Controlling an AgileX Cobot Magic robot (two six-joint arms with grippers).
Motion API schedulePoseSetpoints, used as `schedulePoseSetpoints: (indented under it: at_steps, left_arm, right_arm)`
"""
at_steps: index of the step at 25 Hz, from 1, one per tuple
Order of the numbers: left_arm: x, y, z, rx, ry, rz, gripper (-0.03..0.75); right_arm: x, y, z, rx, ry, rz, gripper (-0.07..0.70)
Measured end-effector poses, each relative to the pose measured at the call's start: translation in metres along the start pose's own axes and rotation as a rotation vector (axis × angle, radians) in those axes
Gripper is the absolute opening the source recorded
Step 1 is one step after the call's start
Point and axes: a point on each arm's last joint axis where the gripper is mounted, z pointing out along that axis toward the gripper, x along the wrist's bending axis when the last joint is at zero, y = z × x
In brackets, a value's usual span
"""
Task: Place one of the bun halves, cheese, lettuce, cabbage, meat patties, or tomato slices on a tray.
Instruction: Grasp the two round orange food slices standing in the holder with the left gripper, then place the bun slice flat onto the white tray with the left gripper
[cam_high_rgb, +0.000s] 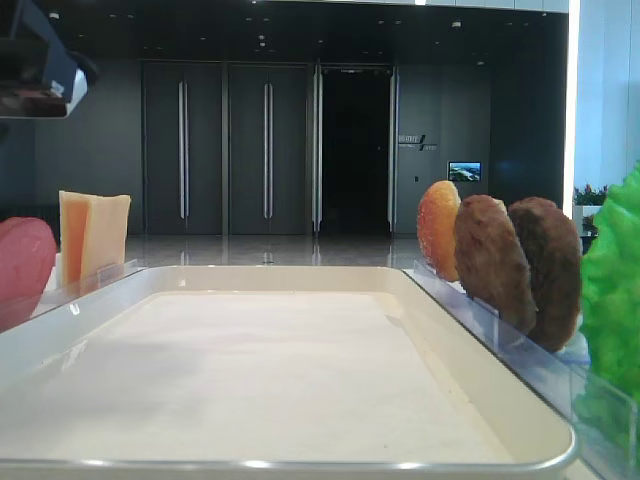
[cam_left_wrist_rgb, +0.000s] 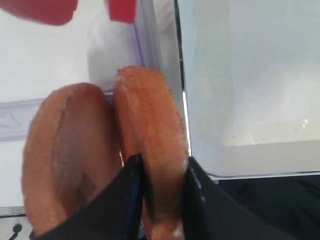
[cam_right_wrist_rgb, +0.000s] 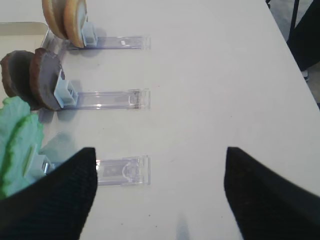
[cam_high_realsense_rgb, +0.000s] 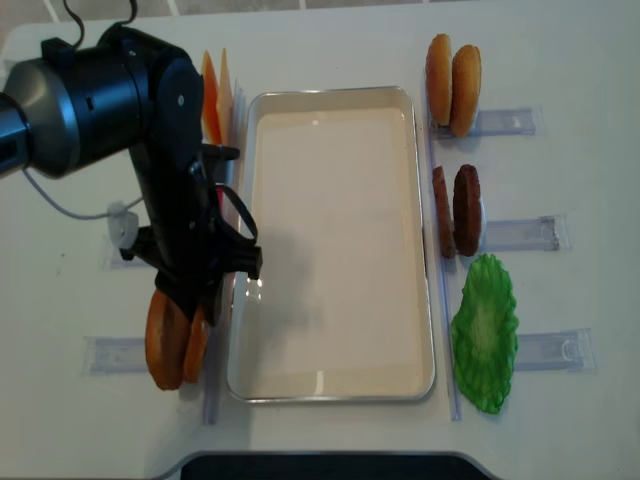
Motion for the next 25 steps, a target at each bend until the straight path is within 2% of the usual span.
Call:
schedulePoseSetpoints:
  at_steps: [13,25]
  left_arm:
    - [0.001,0.000,-0.001,-0.003,0.005,0.006,0.141]
    - [0.003,-0.012,-0.022,-0.074,-0.044,0.001,0.134]
  right_arm:
    - [0.000,0.000,0.000,0.000,0.000,0.000,0.531]
    - [0.000,0.000,0.000,0.000,0.000,0.000,0.531]
